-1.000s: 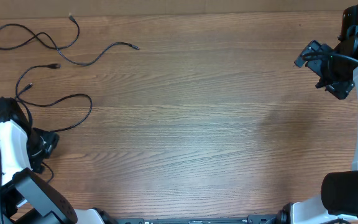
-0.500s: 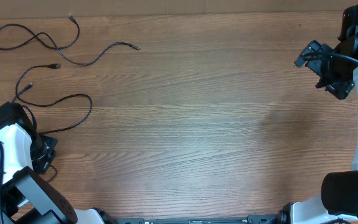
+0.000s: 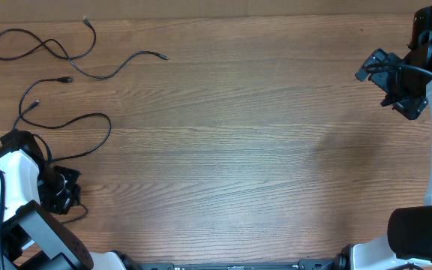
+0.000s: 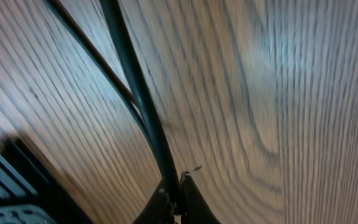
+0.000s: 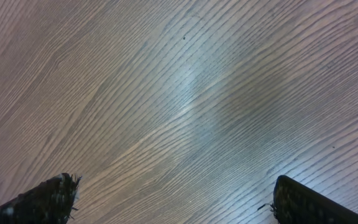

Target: Untangle cables

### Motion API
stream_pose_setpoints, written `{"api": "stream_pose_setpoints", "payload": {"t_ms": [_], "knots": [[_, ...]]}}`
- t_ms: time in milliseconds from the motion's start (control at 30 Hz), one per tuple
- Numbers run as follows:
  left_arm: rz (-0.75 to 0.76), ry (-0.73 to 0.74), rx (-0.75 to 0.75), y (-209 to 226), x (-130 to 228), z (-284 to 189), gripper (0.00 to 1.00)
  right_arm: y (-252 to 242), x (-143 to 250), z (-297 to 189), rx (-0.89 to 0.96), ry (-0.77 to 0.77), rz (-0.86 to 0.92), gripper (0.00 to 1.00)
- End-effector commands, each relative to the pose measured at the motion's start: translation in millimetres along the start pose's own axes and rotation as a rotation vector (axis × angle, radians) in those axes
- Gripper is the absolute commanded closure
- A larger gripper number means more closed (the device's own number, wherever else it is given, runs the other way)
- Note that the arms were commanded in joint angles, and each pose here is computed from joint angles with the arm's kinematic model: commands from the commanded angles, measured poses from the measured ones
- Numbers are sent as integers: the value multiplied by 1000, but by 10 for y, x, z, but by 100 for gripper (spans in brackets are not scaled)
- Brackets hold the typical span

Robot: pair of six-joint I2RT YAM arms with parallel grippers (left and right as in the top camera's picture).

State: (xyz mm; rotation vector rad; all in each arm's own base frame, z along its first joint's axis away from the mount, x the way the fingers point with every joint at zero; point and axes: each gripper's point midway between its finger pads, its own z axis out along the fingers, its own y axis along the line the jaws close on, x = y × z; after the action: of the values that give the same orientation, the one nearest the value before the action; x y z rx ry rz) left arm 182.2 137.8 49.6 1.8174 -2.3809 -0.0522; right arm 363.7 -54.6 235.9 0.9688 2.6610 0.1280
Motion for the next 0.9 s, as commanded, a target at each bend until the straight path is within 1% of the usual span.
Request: {"api": "stream_pose_setpoints", "payload": {"t_ms": [0, 100, 167, 300, 500, 867], "knots": [[-15, 64, 24, -3, 124, 29, 96, -13, -15, -1, 6, -9, -3, 0], [-16, 86, 12, 32, 184, 69, 96, -14, -15, -1, 7, -9, -3, 0], [-17, 125, 14, 53, 286, 145, 96, -13, -14, -1, 6, -9, -3, 0], [-21, 190, 57, 19, 457, 308, 96, -13, -15, -1, 6, -9, -3, 0], [6, 172, 65, -4, 496, 462, 95, -13, -14, -1, 6, -9, -3, 0], [130, 152, 53, -175, 650, 463, 96, -13, -15, -1, 6, -9, -4, 0]]}}
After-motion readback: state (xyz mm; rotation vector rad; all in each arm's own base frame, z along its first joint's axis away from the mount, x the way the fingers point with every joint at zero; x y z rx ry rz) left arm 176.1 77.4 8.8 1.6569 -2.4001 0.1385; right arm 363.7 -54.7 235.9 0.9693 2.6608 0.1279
